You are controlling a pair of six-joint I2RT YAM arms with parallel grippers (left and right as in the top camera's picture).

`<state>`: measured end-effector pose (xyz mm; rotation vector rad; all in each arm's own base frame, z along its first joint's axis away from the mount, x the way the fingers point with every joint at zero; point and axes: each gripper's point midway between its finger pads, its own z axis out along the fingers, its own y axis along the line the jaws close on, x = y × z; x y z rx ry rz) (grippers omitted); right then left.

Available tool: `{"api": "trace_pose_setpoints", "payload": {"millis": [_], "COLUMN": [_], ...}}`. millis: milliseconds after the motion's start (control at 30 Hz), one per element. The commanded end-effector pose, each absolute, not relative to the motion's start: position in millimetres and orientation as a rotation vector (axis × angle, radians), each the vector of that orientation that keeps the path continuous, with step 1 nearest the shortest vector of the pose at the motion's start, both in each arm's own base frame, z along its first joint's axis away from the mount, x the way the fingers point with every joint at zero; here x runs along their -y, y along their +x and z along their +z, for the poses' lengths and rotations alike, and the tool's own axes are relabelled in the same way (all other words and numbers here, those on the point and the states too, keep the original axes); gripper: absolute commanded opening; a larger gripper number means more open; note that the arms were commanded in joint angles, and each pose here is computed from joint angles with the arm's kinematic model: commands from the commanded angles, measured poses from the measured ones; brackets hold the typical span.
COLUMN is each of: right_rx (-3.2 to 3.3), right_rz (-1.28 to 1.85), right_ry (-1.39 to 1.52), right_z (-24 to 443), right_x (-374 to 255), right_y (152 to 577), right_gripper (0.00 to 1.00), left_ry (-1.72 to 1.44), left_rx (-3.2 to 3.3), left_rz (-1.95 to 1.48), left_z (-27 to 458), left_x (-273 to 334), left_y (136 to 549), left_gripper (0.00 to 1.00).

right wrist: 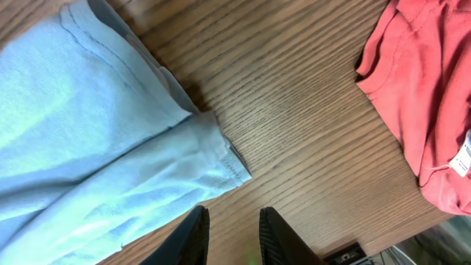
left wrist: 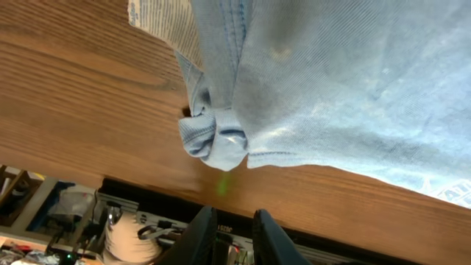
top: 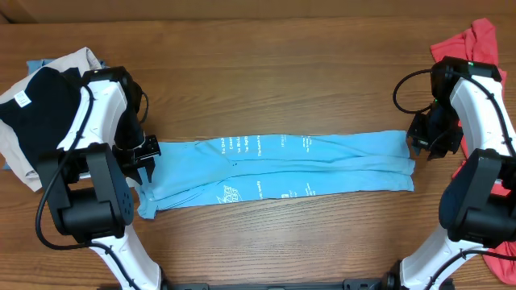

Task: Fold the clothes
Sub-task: 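Hold the folded strip ends with both grippers and pull outward to straighten, then release the strip ends and lift both grippers off the shirt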

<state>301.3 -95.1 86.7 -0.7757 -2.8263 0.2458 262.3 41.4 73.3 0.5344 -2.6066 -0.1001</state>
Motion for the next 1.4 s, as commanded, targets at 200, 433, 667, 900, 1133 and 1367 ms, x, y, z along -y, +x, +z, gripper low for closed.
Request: {"api": "trace_pose_setpoints", "payload": {"millis": [200,433,667,900,1133,1367], "right_rx": [2.838,2.883,2.893,2.887,2.910,2.948], "right_rz": [0.261,0.003,0.004,0.001,-0.106,-0.386], "right_ry": [-0.792,-0.700,-0.702,-0.722,-0.660,-0.527], "right_z": [92,88,88,88,88,89], "right_x": [99,73,73,78,83,65], "right_y": [302,312,315,313,313,320], "right_gripper": [0.31,0.54,0.57,0.69,0.76,0.91], "left_ry": [0.556,0.592,0.616,0.579,0.538,0.540], "left_rx": [2.646,2.722,2.809,2.829,2.806,2.834], "left_rz": [-0.089,0.024,0.128,0.125,0.104,-0.014], "left_z": [75,67,61,50,23,-4], "left_x": [-42,-32,-23,-14,-2,-12], "left_y": [266,287,312,313,296,287], "left_gripper": [0.18,0.27,0.31,0.31,0.31,0.32]}}
